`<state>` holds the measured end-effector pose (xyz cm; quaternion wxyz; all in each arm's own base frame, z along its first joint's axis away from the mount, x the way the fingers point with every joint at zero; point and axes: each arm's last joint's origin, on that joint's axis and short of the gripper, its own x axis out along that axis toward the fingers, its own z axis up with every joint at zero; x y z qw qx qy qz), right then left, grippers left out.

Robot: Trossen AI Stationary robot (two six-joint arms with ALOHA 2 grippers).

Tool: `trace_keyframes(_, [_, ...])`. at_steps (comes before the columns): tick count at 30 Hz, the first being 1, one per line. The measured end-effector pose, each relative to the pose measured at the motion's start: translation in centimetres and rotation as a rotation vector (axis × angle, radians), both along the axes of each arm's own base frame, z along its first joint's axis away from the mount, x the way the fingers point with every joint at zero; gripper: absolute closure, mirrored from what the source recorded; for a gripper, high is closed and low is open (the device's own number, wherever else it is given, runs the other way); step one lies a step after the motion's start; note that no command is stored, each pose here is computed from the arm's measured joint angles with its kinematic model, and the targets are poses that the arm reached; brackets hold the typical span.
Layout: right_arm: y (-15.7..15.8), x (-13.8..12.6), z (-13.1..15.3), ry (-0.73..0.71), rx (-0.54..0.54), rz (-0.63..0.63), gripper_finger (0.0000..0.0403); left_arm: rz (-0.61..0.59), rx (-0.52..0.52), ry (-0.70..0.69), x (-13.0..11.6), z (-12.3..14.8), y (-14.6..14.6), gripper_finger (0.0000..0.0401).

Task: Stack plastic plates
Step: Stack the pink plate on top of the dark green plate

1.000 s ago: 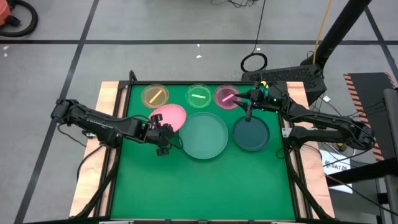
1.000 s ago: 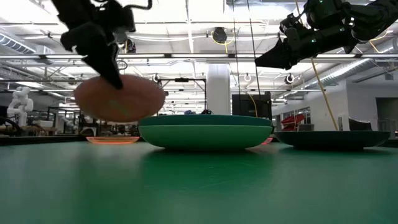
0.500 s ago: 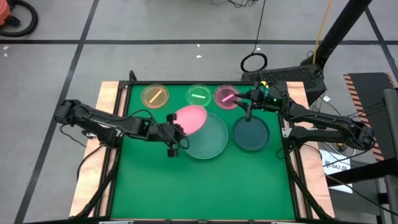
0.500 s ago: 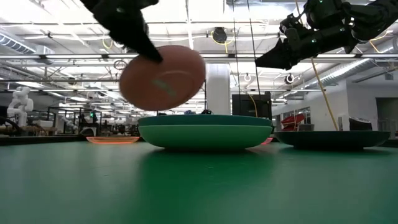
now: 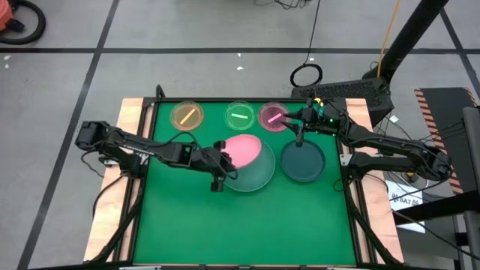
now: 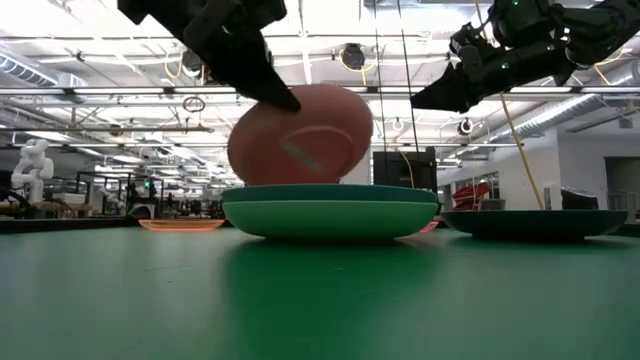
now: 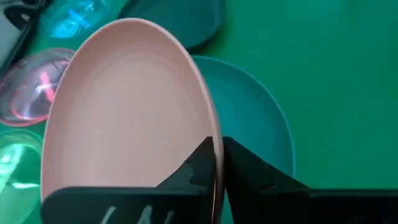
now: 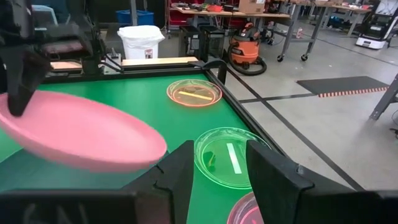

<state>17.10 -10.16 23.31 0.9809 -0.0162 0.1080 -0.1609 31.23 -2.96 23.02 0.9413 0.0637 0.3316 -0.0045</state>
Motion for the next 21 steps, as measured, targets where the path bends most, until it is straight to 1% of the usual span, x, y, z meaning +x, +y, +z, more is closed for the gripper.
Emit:
trace_keyframes(2, [0.0, 0.0, 0.0, 0.001, 0.000, 0.000, 0.0261, -0.020, -0.034, 0.018, 0.1, -0.4, -0.1, 0.0371])
trace_keyframes(4, [0.0, 0.0, 0.0, 0.001, -0.001, 0.000, 0.0261, -0.033, -0.070, 0.007, 0.6, -0.7, 0.1, 0.0371])
trace_keyframes(6, [0.0, 0.0, 0.0, 0.001, -0.001, 0.000, 0.0261, -0.054, -0.117, 0.039, 0.8, -1.4, 0.4, 0.0371])
trace_keyframes(10, [0.0, 0.0, 0.0, 0.001, -0.001, -0.001, 0.0261, -0.070, -0.167, 0.036, 1.4, -2.0, 1.0, 0.0371])
trace_keyframes(14, [0.0, 0.0, -0.1, 0.005, 0.001, 0.000, 0.0261, -0.083, -0.184, 0.023, 1.7, -2.2, 1.3, 0.0371])
trace_keyframes(21, [0.0, 0.0, -0.1, 0.009, -0.006, 0.001, 0.0261, -0.081, -0.178, 0.010, 1.8, -2.1, 1.5, 0.0371])
